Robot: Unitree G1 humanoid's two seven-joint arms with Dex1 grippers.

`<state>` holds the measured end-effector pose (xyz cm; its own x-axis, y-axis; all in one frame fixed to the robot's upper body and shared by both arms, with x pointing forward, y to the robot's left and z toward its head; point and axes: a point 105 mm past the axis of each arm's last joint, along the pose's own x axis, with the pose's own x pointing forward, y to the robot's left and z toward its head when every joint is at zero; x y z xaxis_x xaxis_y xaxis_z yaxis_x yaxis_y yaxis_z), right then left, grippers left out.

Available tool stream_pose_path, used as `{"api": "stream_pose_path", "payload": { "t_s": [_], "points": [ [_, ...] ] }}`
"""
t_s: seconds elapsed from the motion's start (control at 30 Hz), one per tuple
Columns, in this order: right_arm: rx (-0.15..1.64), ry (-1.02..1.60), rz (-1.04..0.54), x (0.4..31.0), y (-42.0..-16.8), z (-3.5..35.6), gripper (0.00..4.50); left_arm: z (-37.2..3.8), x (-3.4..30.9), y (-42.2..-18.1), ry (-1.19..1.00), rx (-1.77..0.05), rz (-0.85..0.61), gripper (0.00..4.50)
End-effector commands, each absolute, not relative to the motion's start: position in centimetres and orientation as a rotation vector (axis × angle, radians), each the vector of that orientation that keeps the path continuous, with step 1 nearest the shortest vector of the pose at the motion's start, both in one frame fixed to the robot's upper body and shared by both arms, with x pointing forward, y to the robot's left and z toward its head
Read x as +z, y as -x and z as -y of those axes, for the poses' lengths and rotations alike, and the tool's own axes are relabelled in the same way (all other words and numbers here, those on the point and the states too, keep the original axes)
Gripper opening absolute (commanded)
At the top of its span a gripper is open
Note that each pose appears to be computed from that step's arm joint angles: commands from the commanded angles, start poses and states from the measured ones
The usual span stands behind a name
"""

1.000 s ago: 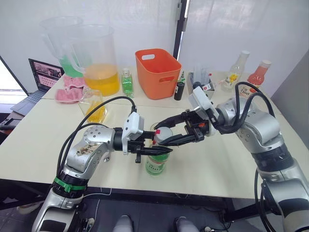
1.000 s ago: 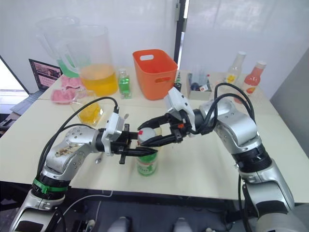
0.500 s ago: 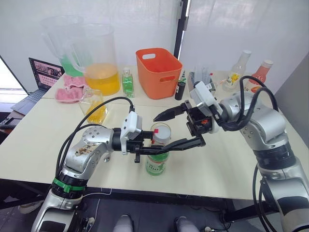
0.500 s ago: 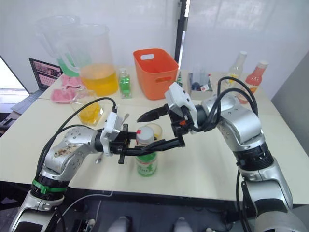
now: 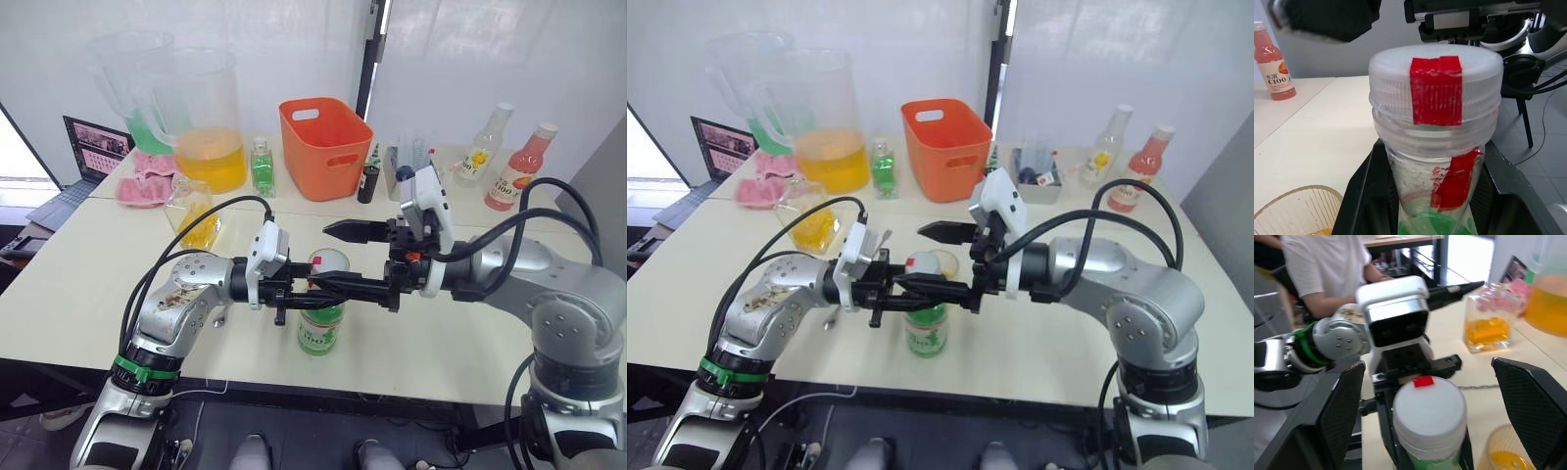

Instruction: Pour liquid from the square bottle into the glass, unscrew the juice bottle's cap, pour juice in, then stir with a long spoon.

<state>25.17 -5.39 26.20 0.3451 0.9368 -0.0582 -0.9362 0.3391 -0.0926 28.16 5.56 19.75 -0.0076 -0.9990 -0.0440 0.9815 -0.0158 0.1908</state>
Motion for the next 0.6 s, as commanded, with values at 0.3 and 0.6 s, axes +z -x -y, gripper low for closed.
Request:
{"api": "stream_pose_path", "payload": {
  "t_s": [0.3,0.6],
  "points": [
    [1.073,0.139,-0.006,25.8,-24.8,5.7,4.38,-4.8,18.1,-27.9,-0.184,-1.636,0.051,1.27],
    [1.092,0.119,-0.013,25.1,-24.3,5.3,3.2,-4.9,18.3,-27.9,-0.197,-1.636,0.05,1.27]
  ]
}}
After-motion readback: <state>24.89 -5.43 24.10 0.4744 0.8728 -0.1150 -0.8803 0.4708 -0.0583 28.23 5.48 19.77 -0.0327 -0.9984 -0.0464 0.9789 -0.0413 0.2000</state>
